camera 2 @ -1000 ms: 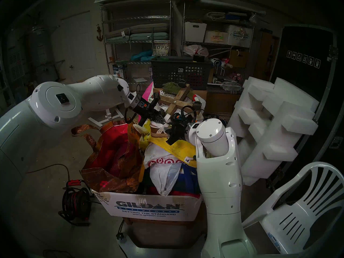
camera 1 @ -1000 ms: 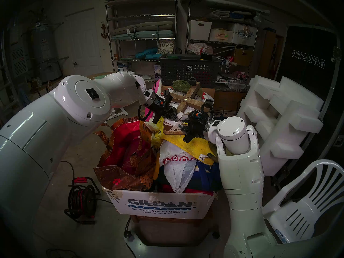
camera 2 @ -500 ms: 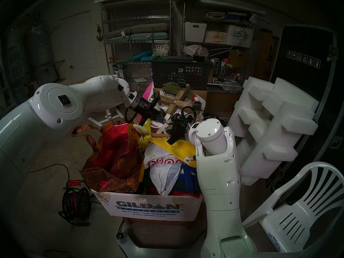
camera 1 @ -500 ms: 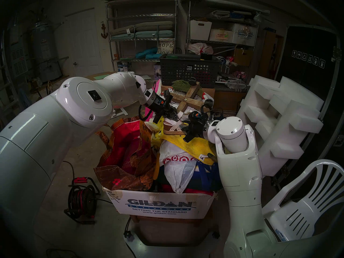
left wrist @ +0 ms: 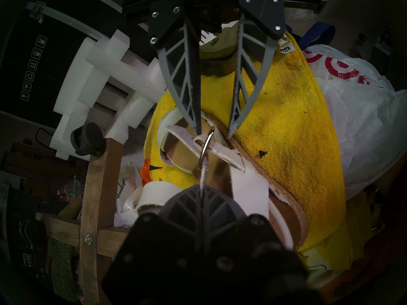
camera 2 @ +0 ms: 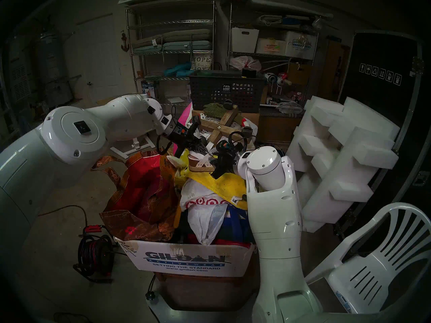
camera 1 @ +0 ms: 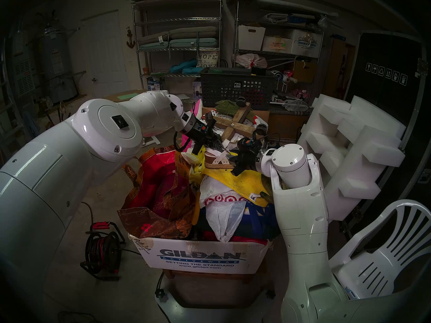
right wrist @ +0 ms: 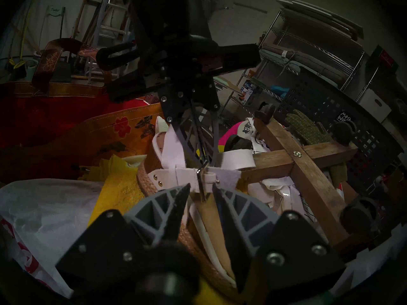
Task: Unbuckle a shoe
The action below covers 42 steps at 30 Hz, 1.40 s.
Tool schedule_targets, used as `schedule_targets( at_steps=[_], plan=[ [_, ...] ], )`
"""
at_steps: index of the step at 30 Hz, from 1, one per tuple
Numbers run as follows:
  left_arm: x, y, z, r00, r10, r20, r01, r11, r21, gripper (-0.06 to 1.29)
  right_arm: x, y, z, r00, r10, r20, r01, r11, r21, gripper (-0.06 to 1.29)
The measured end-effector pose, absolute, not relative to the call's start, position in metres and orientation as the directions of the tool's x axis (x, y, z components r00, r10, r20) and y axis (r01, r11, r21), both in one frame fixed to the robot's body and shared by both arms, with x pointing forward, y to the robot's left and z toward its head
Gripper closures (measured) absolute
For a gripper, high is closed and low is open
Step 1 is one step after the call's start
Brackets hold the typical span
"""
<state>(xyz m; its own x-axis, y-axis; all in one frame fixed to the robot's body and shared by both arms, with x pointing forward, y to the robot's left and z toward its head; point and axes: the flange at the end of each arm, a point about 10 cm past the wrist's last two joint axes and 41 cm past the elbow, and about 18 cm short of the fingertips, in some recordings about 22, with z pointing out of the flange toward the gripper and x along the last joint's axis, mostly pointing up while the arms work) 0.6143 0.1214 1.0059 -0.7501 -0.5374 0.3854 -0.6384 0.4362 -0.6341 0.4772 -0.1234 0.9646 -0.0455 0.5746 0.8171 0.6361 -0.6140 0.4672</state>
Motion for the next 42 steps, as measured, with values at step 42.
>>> schedule_targets(
  at_steps=[42],
  plan=[
    [0.617,0.131,1.005,-0.764,-0.535,0.361,-0.616,0.435,-0.657,1.26,0.492,-0.123,0.964,-0.039,0.597,0.801,0.619,-0.615,0.489,1.25]
  ],
)
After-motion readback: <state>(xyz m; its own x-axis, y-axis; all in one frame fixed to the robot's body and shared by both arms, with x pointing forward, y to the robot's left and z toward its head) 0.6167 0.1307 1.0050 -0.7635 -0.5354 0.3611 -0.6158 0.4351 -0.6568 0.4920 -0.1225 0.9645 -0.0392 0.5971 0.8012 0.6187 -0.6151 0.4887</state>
